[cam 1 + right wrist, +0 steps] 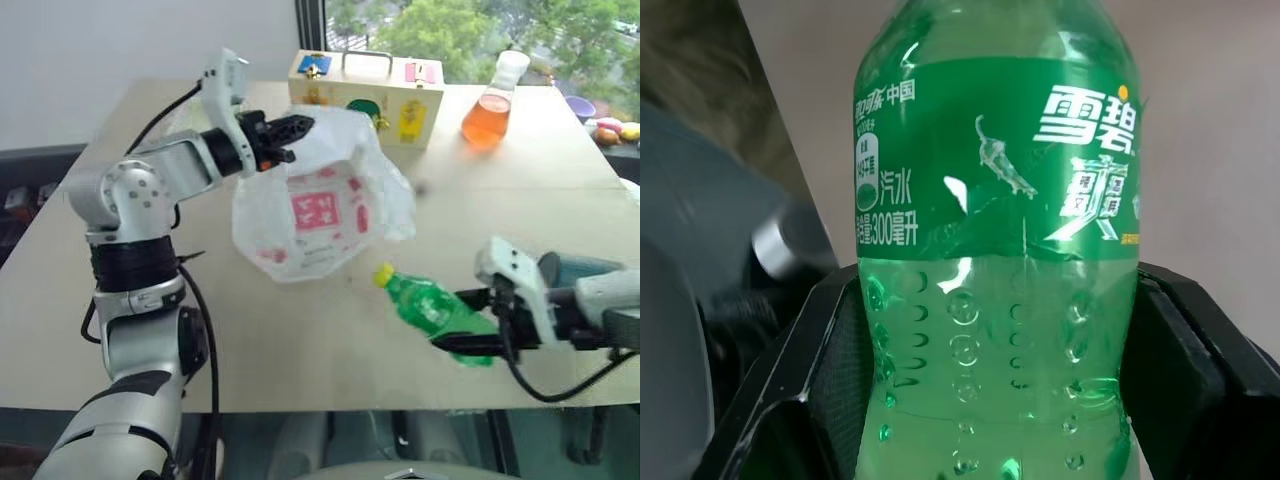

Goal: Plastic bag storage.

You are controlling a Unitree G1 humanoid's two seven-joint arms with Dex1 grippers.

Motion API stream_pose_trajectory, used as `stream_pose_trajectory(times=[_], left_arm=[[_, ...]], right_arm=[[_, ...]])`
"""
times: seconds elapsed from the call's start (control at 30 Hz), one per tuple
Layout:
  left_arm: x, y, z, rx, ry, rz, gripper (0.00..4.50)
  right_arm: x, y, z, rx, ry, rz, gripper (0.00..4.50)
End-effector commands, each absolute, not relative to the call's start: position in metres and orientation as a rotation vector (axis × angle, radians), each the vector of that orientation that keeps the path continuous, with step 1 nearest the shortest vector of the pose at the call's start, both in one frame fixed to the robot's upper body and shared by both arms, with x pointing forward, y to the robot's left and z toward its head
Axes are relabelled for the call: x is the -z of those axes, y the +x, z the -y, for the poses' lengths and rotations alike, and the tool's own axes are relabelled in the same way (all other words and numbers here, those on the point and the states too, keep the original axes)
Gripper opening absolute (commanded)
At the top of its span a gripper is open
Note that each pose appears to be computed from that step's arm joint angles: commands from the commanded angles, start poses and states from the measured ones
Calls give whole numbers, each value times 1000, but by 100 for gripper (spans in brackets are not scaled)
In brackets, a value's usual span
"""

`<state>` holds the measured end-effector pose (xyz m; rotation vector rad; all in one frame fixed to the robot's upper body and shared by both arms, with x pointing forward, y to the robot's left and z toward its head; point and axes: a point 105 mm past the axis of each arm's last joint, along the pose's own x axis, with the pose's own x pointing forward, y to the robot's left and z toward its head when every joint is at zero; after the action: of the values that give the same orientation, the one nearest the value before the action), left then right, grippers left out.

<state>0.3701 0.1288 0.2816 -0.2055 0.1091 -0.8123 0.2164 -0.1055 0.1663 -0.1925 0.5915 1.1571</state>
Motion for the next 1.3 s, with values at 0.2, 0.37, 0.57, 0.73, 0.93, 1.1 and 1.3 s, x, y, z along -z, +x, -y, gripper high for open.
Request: stream_pose_trajectory(times=[0.2,0.37,0.57,0.73,0.93,1.1,1.3], left_arm=[[-293,342,-116,960,-106,-42,0],[-285,309,-112,1091,-107,-124,0],[-272,279,-115,1193,-190,-273,0],[-264,278,-117,1159,-242,-320,0],[-258,297,-122,1017,-306,-282,0],[-260,310,-133,907,-306,-228,0],[-261,328,-140,803,-313,-168,0]], right_arm=[[-183,298,43,-923,96,-480,283],[-184,328,32,-762,281,-514,283],[-198,346,22,-724,467,-532,283],[-203,356,-2,-760,565,-526,283],[-189,343,-45,-935,490,-503,333],[-190,331,-30,-990,475,-458,442],[-214,326,16,-955,359,-289,442]])
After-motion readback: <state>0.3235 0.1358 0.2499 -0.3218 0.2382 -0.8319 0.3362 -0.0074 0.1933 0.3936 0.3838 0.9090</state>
